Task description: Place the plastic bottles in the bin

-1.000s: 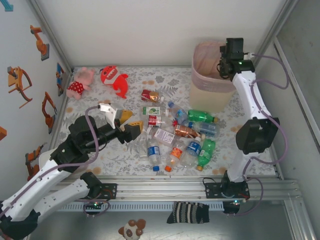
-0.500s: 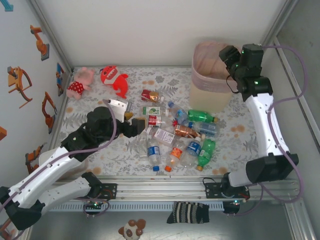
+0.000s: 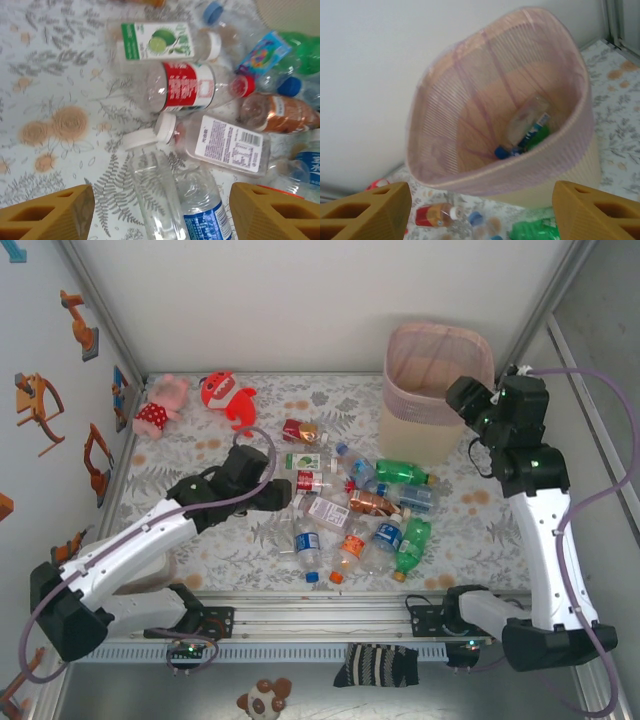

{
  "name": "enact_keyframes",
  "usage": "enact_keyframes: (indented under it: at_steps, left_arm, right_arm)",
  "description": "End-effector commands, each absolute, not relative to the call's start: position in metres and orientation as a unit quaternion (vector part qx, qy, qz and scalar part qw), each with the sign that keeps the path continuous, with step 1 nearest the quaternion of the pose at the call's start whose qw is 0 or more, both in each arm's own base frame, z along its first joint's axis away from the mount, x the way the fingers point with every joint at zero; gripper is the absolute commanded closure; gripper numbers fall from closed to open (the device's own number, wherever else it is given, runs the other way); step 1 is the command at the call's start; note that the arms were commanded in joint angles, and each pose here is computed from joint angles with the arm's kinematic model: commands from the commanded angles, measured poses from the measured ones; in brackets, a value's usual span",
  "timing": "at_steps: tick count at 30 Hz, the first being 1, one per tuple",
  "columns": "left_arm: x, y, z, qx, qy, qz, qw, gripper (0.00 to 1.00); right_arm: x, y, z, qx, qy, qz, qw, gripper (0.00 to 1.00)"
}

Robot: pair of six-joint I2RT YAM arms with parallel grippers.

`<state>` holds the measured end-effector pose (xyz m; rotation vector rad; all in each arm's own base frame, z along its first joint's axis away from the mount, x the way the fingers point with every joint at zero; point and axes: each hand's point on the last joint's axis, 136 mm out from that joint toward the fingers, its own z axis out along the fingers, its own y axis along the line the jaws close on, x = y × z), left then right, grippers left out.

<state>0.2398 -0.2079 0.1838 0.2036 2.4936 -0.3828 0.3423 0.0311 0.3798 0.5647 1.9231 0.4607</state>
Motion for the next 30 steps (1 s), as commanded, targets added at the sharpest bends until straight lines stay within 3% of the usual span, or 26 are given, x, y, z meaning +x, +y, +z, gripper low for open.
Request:
enact_keyframes:
  at_steps: [1,12,23,30]
  left_arm:
    - [0.226,-0.201,0.151,0.036,0.961,-0.132,0.239,0.29]
    - [0.192,-0.215,0.089,0.044,0.982,-0.133,0.124,0.33]
    - [0.172,-0.222,0.055,0.067,0.989,-0.113,0.063,0.32]
    - [0.161,-0.219,0.044,0.07,0.992,-0.093,0.043,0.38]
  right_arm:
    - [0.335,0.025,0.364,0.234,0.814,0.168,0.505,0.27]
    - [0.325,0.026,0.343,0.238,0.824,0.166,0.487,0.27]
    - [0.322,0.024,0.34,0.236,0.825,0.16,0.488,0.28]
    - [0.321,0.025,0.336,0.236,0.827,0.16,0.485,0.28]
